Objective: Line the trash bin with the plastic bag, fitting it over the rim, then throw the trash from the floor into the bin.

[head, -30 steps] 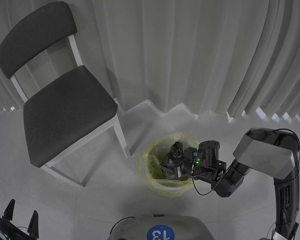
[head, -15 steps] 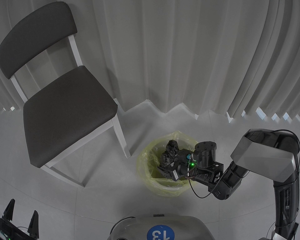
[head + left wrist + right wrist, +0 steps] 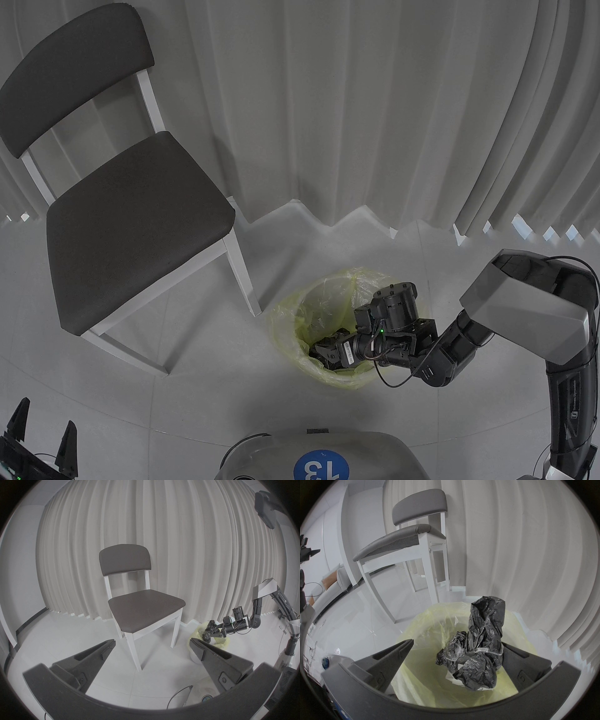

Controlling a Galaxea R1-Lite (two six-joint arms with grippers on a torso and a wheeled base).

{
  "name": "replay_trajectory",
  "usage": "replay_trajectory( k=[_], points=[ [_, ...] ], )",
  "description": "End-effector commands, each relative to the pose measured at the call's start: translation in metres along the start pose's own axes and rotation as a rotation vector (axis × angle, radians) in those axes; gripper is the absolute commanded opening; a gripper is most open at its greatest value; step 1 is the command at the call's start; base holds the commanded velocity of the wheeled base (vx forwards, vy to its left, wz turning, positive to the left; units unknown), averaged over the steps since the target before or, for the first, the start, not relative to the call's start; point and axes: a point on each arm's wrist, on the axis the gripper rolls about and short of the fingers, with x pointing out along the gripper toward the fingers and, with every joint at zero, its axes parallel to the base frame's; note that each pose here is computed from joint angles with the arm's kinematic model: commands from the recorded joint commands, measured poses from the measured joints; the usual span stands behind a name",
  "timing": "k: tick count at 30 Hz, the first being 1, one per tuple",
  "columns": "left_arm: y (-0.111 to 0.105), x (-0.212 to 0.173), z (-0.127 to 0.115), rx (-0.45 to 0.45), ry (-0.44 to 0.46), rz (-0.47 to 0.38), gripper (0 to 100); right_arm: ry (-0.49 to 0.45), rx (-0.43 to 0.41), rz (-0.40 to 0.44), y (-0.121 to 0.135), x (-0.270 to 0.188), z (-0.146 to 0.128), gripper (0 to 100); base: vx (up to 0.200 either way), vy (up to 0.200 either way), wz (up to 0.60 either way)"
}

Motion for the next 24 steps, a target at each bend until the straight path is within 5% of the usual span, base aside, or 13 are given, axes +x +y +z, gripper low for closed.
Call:
replay_trajectory(
  k=[1,14,24],
  points=[
    [0.0,-0.001,0.0,0.0,-0.017,-0.001,100,-0.087,-0.007,-0.01,-0.002,-0.008,0.026,100,0.0,0.0,0.0],
    [0.0,-0.001,0.0,0.0,-0.017,-0.002,100,-0.275,-0.058,-0.054,-0.013,-0.075,0.089,100,0.0,0.0,0.0],
    [0.0,-0.001,0.0,0.02,-0.016,0.001,100,-0.235,-0.055,-0.199,-0.036,-0.133,0.082,100,0.0,0.0,0.0]
  ],
)
